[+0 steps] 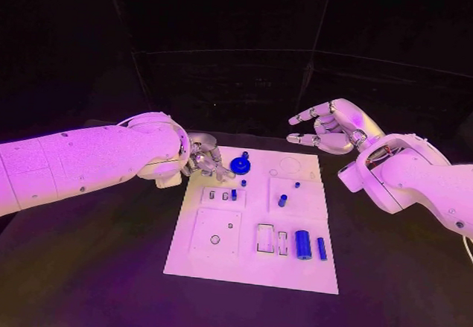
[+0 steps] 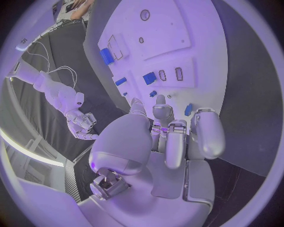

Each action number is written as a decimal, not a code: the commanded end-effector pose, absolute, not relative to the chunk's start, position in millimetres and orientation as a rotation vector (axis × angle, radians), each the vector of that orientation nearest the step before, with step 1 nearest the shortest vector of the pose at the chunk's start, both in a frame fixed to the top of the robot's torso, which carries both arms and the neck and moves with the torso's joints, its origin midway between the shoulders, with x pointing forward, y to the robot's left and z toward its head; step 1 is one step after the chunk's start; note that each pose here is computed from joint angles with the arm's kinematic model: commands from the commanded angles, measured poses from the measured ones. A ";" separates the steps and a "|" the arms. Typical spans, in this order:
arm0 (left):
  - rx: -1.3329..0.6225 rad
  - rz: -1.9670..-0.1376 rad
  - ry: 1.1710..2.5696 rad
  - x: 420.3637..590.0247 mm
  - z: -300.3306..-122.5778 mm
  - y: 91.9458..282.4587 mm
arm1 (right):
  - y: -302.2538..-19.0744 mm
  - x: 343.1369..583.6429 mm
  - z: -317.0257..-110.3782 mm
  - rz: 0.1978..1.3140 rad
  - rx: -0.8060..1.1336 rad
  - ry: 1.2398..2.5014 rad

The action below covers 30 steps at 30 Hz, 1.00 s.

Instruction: Assemble the parts on the task board

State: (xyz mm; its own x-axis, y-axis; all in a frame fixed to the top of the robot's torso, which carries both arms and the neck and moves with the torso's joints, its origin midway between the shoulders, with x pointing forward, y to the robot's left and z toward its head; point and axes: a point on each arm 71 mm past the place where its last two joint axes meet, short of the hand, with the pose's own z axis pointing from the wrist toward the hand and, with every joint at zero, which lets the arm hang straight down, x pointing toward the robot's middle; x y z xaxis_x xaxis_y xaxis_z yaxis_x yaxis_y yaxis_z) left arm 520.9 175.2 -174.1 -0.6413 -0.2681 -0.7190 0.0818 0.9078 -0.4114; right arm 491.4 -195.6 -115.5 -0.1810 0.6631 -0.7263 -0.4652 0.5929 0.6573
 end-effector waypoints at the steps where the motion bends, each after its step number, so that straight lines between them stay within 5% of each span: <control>1: -0.091 -0.407 2.194 524.6 -173.1 169.4 | -192.4 495.4 -116.8 1.019 0.192 1.459; 30: 0.068 -0.339 2.310 524.7 -189.2 125.7 | -180.1 502.9 -120.7 1.008 0.197 1.489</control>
State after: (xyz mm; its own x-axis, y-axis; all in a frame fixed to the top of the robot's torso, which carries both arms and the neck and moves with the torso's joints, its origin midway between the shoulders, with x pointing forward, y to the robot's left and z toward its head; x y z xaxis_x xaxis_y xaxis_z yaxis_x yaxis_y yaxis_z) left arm 525.6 126.1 -188.2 -0.6752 -0.0873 -0.7325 0.1445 0.9581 -0.2474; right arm 502.5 -181.1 -121.6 -0.2146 0.6546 -0.7249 -0.4318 0.6021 0.6716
